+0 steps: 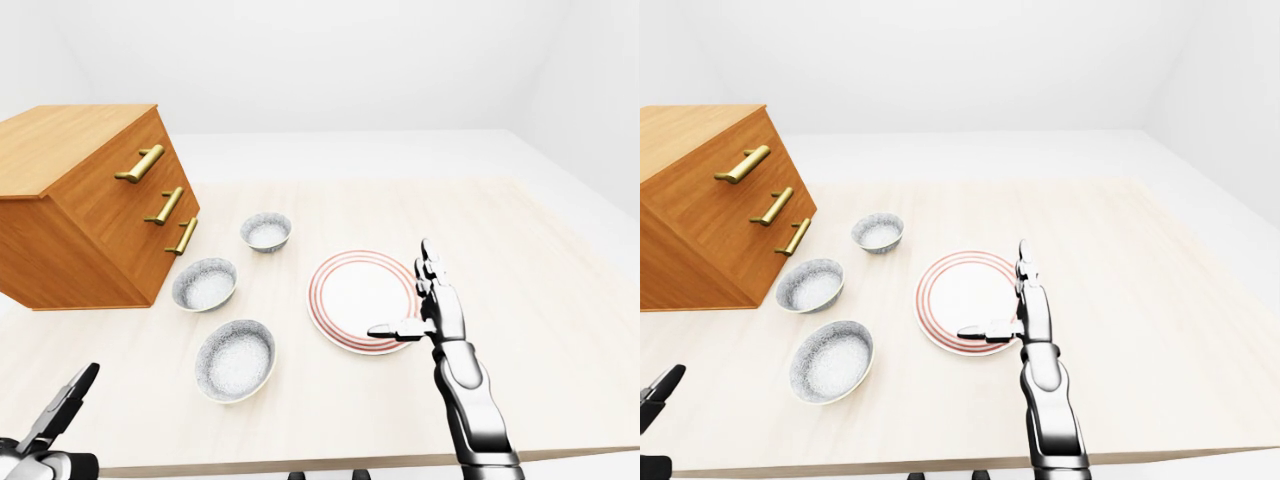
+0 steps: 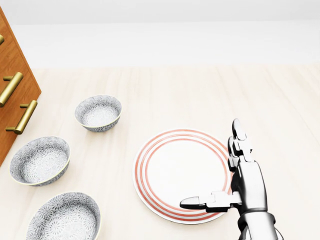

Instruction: Put the bowl at the front on the plate.

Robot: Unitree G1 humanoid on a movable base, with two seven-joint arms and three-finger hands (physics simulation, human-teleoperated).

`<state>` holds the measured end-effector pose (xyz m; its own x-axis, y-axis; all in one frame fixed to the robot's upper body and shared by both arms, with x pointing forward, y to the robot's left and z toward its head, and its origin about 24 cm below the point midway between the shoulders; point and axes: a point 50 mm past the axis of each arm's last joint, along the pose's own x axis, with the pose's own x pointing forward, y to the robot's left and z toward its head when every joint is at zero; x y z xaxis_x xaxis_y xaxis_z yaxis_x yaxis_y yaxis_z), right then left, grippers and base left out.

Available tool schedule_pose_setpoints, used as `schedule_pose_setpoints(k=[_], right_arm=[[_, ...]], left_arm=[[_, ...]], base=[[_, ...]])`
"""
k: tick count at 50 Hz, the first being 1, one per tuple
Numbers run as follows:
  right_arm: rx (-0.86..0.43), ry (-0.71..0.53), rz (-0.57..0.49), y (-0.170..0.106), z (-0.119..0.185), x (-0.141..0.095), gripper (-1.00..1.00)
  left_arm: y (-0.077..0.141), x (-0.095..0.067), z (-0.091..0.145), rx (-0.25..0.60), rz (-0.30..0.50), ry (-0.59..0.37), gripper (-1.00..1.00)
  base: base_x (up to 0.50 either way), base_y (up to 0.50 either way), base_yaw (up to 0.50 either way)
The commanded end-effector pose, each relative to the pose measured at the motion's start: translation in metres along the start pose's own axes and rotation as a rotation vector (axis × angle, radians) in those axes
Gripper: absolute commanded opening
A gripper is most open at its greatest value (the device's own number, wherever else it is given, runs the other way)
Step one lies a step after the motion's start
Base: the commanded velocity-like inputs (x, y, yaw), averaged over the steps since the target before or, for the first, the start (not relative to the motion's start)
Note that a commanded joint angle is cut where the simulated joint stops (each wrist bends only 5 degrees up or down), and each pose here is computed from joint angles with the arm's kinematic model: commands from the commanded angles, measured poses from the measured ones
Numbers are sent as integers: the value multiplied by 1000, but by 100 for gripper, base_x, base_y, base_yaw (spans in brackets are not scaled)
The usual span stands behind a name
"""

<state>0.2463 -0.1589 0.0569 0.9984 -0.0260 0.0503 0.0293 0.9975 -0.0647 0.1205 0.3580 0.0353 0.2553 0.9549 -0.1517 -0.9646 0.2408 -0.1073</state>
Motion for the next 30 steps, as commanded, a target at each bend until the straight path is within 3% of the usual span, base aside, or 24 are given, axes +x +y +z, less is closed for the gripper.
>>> schedule_pose_setpoints(k=[1,8,13,15,21,26,30], right_arm=[[-76,-106,-13,3,33,-3,100],[-92,-266,15,12,69,-2,100],[-257,-398,50,22,98,-1,100],[-457,-399,60,27,95,3,100],[-654,-394,109,33,100,4,100],[-971,-404,213,53,113,2,100],[-1216,-311,248,62,115,4,100]], left_arm=[[0,0,-3,10,-2,13,100],[2,-1,-5,20,2,14,100],[3,-1,-5,22,6,13,100],[3,-1,-4,16,6,13,100],[1,-1,-5,25,1,13,100],[0,-1,-6,25,-3,16,100],[-1,-1,-7,28,-5,19,100]], base=[[0,0,0],[0,0,0],[0,0,0],[0,0,0],[0,0,0],[0,0,0],[0,0,0]])
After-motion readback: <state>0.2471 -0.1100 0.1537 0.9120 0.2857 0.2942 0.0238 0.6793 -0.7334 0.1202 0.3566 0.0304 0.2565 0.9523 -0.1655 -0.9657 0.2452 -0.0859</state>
